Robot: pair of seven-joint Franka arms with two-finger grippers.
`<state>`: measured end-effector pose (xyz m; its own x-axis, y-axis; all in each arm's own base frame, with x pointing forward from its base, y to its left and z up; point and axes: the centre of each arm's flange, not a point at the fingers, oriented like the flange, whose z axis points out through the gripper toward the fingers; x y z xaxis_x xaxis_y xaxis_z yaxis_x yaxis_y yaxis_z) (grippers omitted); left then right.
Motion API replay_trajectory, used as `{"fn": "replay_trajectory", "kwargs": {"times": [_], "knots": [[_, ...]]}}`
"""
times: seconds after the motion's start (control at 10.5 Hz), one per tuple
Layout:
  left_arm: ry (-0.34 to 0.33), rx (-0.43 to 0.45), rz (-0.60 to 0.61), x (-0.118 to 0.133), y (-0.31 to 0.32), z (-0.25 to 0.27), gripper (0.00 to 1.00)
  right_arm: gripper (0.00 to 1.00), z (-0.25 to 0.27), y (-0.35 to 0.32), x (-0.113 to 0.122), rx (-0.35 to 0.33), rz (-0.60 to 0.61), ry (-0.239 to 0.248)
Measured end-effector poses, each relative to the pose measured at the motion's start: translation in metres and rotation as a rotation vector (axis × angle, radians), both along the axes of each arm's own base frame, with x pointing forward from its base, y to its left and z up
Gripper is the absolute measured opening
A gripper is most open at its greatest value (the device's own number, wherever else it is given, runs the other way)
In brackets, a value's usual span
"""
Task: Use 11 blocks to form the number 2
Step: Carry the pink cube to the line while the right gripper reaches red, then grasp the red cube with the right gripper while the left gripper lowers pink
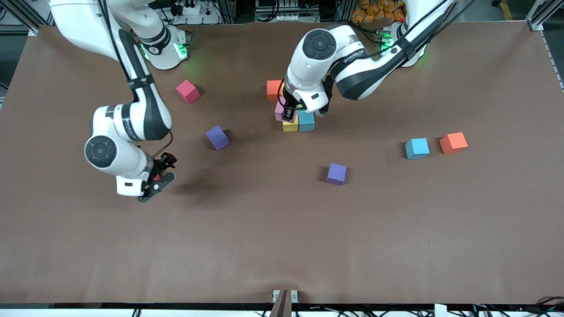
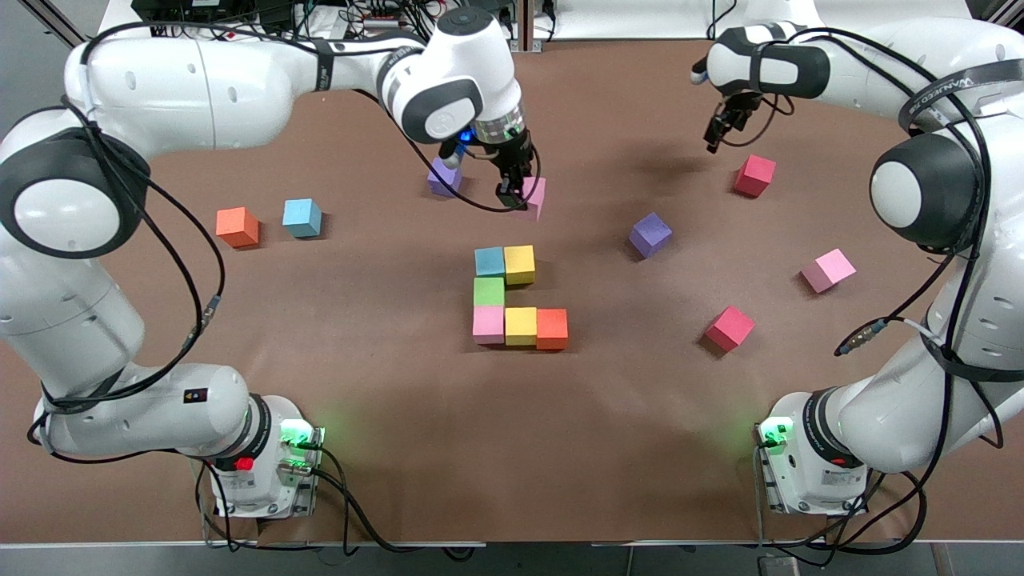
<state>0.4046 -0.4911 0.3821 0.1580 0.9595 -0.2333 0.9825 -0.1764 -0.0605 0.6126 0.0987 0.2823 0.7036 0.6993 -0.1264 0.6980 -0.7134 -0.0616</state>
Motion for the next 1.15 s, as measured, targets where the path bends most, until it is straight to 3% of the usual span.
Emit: {"fn": "replay_trajectory", "kwargs": {"times": [0.29,0.57,0.86,1.15], "knots": [[-0.013,0.004,0.100,-0.013,-0.024,-0.032,0.55,1.00,-0.012,-0.019,-0.010,0.026,0.153,0.018],[0.006,-0.025,0.147,-0.027,-0.043,-0.058,0.55,1.00,-0.022,-0.033,-0.027,0.039,0.251,-0.049],[0.028,-0.065,0.166,-0.039,-0.053,-0.080,0.55,1.00,-0.023,-0.075,-0.025,0.035,0.325,-0.102],[0.037,-0.022,0.174,-0.048,-0.052,-0.117,0.55,1.00,-0.032,-0.110,-0.029,0.031,0.318,-0.105]]}}
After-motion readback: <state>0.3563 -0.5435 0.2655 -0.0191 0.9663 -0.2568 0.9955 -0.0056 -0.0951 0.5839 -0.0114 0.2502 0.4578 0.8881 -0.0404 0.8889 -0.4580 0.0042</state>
